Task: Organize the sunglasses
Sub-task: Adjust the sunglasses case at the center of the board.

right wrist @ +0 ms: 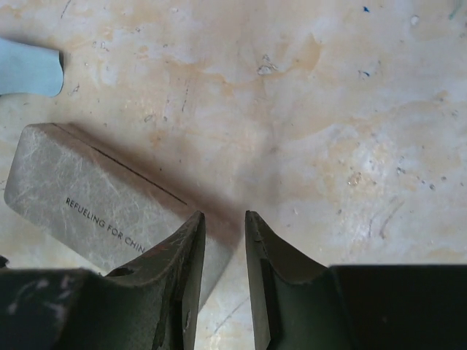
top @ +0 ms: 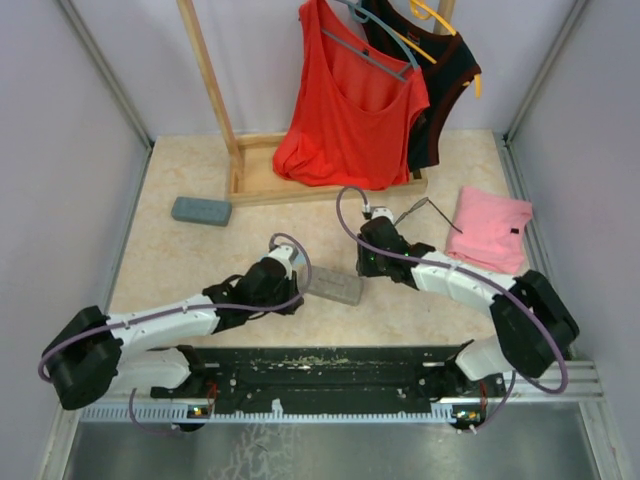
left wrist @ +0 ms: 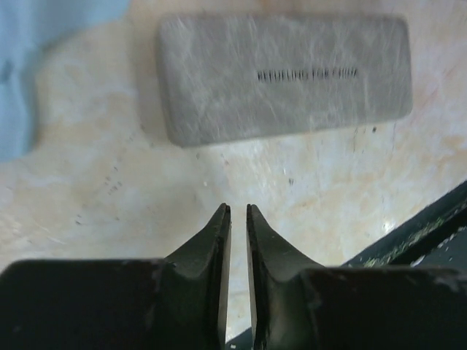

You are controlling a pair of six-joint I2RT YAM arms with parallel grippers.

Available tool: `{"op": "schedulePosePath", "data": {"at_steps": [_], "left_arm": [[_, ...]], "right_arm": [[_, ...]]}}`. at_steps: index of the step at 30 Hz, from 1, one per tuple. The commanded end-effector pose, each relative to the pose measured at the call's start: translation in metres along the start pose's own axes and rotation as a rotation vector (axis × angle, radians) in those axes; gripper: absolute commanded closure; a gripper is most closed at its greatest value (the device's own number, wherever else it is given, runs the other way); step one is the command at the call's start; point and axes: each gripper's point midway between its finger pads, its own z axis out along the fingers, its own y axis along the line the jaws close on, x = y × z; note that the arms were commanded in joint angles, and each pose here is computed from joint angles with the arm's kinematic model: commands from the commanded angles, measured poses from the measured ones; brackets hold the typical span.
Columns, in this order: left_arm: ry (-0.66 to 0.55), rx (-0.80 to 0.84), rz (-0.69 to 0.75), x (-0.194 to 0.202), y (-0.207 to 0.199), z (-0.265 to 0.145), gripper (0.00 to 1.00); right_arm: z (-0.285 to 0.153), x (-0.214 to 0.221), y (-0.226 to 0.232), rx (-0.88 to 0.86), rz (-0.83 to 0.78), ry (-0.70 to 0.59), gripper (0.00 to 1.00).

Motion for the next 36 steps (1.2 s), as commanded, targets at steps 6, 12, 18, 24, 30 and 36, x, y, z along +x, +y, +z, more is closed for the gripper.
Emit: {"op": "schedulePosePath", "data": {"at_steps": [6,12,18,24,30,36], "left_arm": [[0.079,0.052,-0.026,0.036,-0.021,0.014,0.83],[0.047,0.038,-0.018,0.027,-0.021,0.015,0.84],[-0.003,-0.031,-0.007,0.010,-0.012,0.013,0.82],[-0.137,-0.116,-0.003,-0.035,0.004,-0.003,0.61],[-0.184,-0.130,-0.049,-0.063,0.029,-0.003,0.41],[-0.133,-0.021,-0.046,-0.053,0.021,0.016,0.33]], "right_arm": [[0.018,-0.015,0.020,-0.061,-0.064,0.021,0.71],[-0.002,-0.023,0.023,-0.100,-0.057,-0.042,0.71],[-0.024,-0.025,0.033,-0.154,-0.066,-0.048,0.51],[-0.036,-0.002,0.018,-0.115,0.041,-0.031,0.38],[-0.034,0.028,0.020,-0.178,0.133,0.011,0.28],[-0.028,0.038,0.031,-0.273,0.199,0.005,0.28]]}}
